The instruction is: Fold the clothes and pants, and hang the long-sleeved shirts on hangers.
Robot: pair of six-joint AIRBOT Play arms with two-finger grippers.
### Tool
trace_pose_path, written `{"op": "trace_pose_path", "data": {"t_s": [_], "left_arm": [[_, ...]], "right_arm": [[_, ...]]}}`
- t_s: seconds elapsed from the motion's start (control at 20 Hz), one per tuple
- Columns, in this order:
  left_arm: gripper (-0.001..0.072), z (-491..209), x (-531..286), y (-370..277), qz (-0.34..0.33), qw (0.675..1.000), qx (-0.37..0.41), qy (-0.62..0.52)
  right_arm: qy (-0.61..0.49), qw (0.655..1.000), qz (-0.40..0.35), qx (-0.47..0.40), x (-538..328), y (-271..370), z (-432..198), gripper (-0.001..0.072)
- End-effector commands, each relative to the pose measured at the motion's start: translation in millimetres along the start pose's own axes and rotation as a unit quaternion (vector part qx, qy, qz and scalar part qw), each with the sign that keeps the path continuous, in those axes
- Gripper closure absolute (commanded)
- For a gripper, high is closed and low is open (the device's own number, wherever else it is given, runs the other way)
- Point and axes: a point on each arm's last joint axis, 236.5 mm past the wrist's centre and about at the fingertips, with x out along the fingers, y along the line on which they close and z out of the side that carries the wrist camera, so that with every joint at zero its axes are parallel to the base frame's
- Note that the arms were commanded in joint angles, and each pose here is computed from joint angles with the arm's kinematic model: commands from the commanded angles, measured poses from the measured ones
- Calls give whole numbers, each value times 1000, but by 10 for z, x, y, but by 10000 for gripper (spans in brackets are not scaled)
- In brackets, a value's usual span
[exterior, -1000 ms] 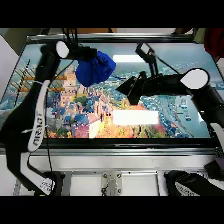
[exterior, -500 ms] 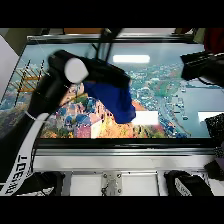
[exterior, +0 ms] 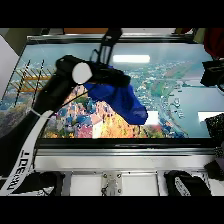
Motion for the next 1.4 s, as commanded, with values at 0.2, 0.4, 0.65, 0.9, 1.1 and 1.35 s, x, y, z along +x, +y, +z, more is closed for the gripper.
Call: {"op": "trace_pose_path", "data": {"t_s": [0.2, 0.4, 0.65, 0.9, 1.1, 1.35], "left_arm": [[695, -1503, -314, 1154, 92, 979, -138, 116], [695, -2016, -347, 1447, 117, 962, -215, 120], [695, -2037, -310, 1377, 94, 959, -245, 103], [695, -2036, -310, 1381, 95, 959, -245, 103], [695, -2036, -309, 1381, 95, 960, -245, 103], [695, -2030, -307, 1381, 94, 960, -244, 102]], "right_arm": [[129, 990, 22, 46, 319, 27, -629, 692], [254, 949, 125, 137, 799, 547, -1446, 95], [457, 865, 184, 94, 1025, 1525, -2727, 125], [512, 850, 115, 31, 1010, 2176, -3324, 125], [487, 866, 90, 64, 1127, 2551, -3437, 126], [510, 855, 64, 77, 1213, 2540, -3673, 125]]}}
